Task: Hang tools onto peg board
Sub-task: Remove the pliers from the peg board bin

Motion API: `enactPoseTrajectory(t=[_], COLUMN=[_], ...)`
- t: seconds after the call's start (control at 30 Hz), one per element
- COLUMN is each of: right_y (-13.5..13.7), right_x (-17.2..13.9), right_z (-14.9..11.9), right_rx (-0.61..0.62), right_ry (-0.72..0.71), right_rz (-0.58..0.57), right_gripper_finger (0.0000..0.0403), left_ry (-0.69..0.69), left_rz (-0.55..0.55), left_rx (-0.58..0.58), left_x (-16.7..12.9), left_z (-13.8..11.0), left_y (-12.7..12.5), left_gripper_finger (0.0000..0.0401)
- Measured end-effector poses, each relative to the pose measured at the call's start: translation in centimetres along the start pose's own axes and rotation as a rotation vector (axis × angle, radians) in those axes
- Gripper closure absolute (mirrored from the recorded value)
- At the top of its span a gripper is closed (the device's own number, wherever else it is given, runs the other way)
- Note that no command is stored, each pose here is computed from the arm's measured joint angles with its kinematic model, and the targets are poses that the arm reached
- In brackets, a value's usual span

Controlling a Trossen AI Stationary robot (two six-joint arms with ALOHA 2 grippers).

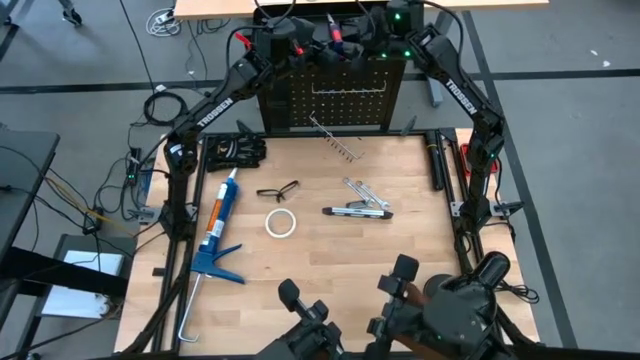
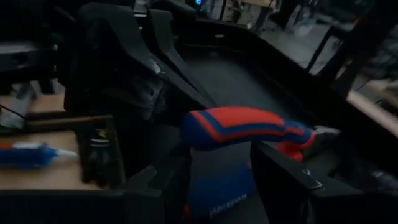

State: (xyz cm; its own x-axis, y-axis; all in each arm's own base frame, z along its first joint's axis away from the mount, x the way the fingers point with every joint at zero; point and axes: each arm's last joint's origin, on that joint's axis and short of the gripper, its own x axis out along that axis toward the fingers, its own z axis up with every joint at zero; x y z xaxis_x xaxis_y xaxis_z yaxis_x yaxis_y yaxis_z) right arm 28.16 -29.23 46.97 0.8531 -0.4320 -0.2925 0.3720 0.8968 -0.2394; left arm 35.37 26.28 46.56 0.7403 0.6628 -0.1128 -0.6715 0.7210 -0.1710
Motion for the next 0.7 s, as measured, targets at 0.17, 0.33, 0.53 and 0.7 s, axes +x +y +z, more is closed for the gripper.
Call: enactPoseTrajectory(t=[0.17,0.33,0.53,0.7], right_y=[0.19,0.13,0.02,0.0], right_x=[0.16,0.16,0.26,0.29], right_z=[0.33,0.29,0.35,0.27], right_rx=[-0.107,-0.12,-0.125,-0.068], right_ry=[-0.007,-0.002,-0.014,-0.009], right_rz=[-0.043,-0.051,-0.06,-0.063], right_gripper_finger=[0.0226,0.0225,0.0226,0.0226], left_ry=[-0.001,-0.017,-0.028,-0.031], left_rz=[0.003,0.008,0.031,0.034], left_rx=[0.0,-0.001,0.025,0.05], left_x=[0.01,0.03,0.04,0.04], left_z=[0.0,0.12,0.19,0.22], left_y=[0.01,0.01,0.1,0.12], left_gripper_finger=[0.0386,0.0386,0.0386,0.0386])
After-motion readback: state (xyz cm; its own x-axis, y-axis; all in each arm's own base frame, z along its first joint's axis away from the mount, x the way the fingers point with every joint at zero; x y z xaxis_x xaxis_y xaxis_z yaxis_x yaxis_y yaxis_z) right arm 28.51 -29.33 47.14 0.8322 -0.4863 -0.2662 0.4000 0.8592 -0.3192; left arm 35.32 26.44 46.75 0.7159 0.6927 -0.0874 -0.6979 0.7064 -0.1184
